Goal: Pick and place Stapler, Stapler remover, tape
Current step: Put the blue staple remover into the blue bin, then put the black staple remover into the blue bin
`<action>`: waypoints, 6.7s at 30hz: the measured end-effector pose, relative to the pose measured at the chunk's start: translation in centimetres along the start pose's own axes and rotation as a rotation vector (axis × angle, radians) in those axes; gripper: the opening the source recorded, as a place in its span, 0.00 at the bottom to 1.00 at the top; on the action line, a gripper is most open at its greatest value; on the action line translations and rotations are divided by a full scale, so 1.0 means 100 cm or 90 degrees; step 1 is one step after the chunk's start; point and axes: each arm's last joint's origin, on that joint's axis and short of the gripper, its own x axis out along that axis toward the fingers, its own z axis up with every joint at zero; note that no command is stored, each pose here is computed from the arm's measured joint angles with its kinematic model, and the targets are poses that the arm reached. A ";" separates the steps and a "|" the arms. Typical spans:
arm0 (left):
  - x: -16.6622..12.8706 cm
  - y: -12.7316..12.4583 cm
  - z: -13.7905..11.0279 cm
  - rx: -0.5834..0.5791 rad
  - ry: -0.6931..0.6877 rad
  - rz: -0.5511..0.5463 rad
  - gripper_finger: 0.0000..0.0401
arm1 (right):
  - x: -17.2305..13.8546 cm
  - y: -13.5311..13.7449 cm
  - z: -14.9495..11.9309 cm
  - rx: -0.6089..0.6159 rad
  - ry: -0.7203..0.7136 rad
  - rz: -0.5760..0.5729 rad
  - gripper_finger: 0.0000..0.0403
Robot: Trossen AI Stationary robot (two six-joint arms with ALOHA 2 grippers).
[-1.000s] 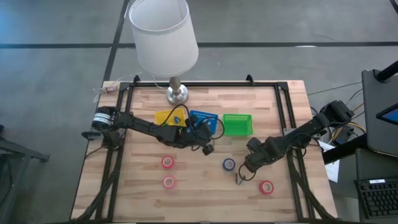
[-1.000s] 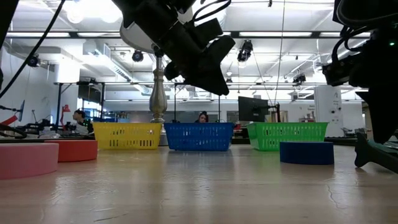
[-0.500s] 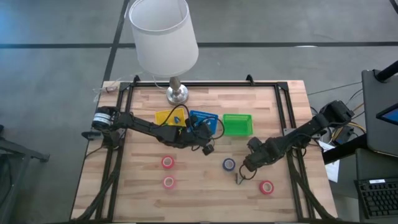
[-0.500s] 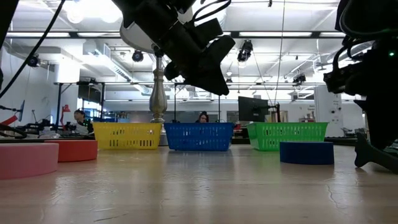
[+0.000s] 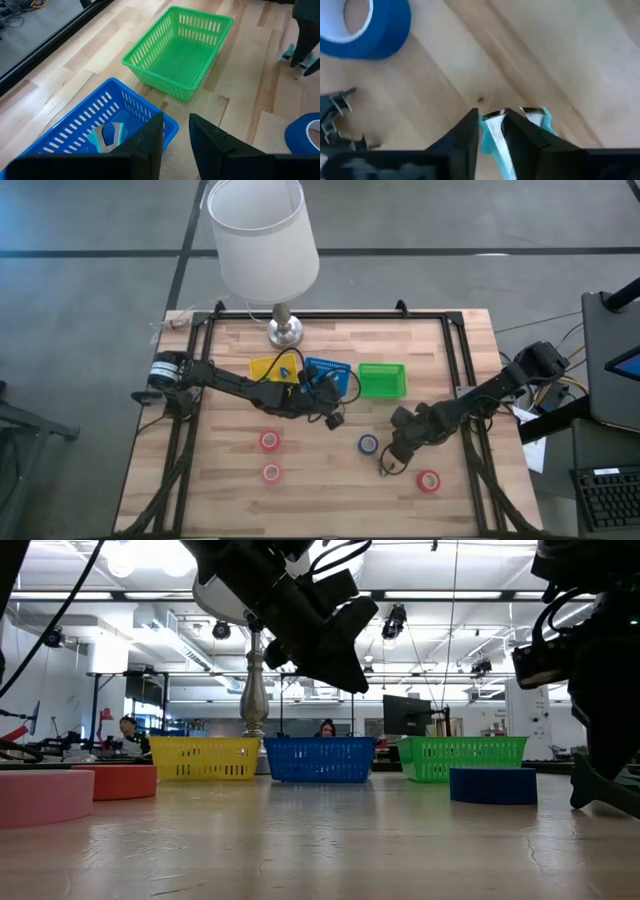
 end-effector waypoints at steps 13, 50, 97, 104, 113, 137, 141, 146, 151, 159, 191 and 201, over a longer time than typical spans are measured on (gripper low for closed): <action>-0.011 -0.018 -0.006 0.008 -0.001 -0.031 0.24 | -0.002 0.003 0.001 -0.057 0.004 0.012 0.14; -0.091 -0.082 -0.025 -0.059 -0.055 -0.113 0.24 | -0.041 0.008 0.141 -0.271 -0.557 -0.036 0.13; -0.091 -0.080 -0.032 -0.047 -0.038 -0.087 0.24 | -0.015 0.022 0.144 -0.273 -0.227 -0.018 0.34; -0.089 -0.078 -0.036 -0.012 -0.034 -0.082 0.24 | -0.032 0.028 0.083 -0.261 -0.207 0.054 0.34; -0.084 -0.075 -0.038 0.014 -0.031 -0.072 0.24 | -0.028 0.019 0.016 -0.099 -0.099 0.145 0.33; -0.070 -0.061 -0.030 0.020 -0.034 -0.043 0.24 | -0.010 0.046 -0.018 -0.243 -0.092 0.254 0.35; -0.070 -0.061 -0.030 0.020 -0.034 -0.042 0.24 | -0.004 0.047 -0.019 -0.247 -0.065 0.253 0.35; -0.070 -0.061 -0.030 0.019 -0.034 -0.042 0.24 | 0.001 0.048 -0.020 -0.275 -0.060 0.247 0.35; -0.070 -0.061 -0.030 0.019 -0.034 -0.042 0.24 | 0.006 0.050 -0.021 -0.379 -0.076 0.240 0.35; -0.070 -0.061 -0.030 0.018 -0.034 -0.043 0.24 | 0.015 0.053 -0.021 -0.499 -0.097 0.230 0.34; -0.070 -0.061 -0.030 0.020 -0.034 -0.043 0.24 | 0.018 0.057 -0.020 -0.676 -0.168 0.216 0.14; -0.070 -0.061 -0.030 0.020 -0.034 -0.043 0.24 | 0.005 0.059 -0.017 -0.666 -0.210 0.252 0.13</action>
